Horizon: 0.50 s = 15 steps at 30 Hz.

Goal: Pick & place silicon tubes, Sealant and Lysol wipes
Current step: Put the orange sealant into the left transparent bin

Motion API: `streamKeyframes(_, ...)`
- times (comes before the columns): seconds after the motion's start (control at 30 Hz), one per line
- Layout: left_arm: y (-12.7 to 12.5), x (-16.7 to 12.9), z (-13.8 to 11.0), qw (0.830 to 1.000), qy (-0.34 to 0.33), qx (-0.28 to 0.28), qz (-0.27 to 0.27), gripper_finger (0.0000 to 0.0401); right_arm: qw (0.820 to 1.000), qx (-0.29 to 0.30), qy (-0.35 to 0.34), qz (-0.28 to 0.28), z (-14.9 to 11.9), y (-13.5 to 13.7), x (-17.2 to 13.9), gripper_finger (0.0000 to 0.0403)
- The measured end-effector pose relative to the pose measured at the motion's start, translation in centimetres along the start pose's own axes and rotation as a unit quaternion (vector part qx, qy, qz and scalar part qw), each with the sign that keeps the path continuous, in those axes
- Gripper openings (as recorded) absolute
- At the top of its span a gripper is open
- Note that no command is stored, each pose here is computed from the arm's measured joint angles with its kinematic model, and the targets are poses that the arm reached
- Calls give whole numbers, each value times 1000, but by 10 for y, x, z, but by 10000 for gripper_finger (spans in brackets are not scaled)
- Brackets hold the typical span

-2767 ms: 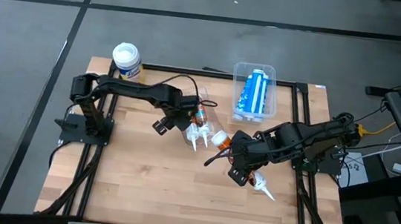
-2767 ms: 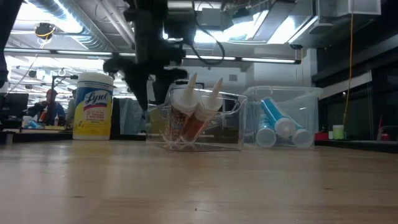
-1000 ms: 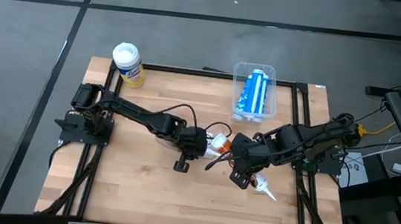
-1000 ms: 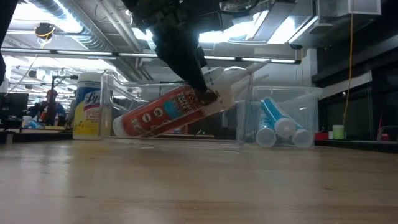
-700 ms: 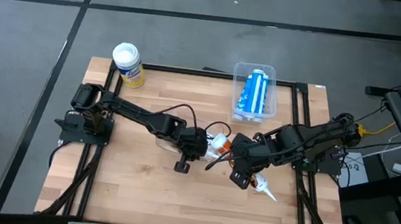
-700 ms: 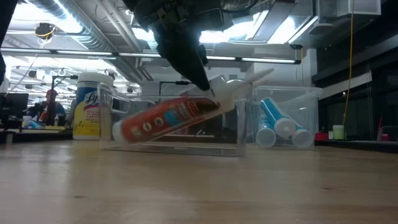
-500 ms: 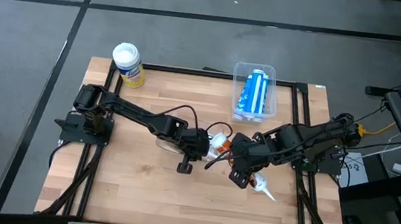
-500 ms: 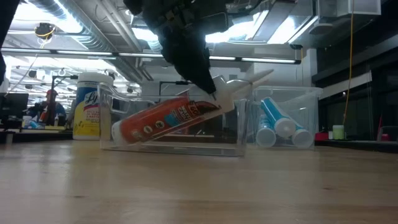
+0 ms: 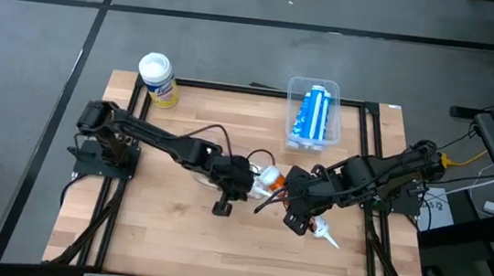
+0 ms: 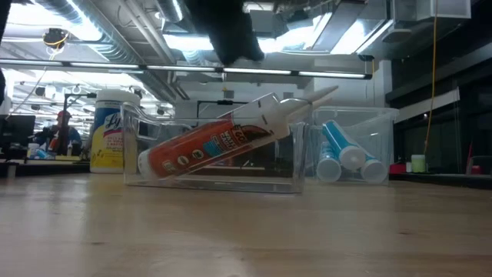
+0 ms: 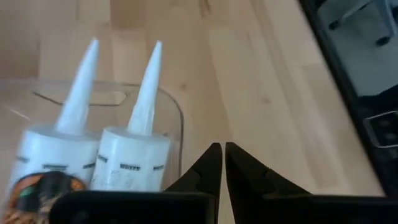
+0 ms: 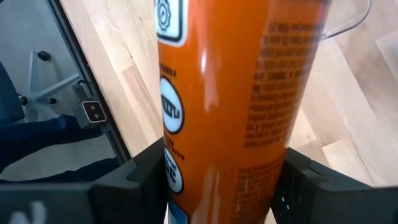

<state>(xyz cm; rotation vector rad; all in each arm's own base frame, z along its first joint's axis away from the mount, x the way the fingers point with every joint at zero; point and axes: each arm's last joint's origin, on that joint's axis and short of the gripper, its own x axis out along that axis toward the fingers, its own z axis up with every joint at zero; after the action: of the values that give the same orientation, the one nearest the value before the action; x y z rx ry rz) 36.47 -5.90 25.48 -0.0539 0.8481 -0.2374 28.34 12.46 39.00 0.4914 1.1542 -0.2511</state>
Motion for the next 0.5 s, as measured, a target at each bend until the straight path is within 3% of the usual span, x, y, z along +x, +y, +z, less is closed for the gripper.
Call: streamKeyframes(0.5,-16,-136,9,990,-135,6,47,6,1000,4,-6,9,4,0,1,209)
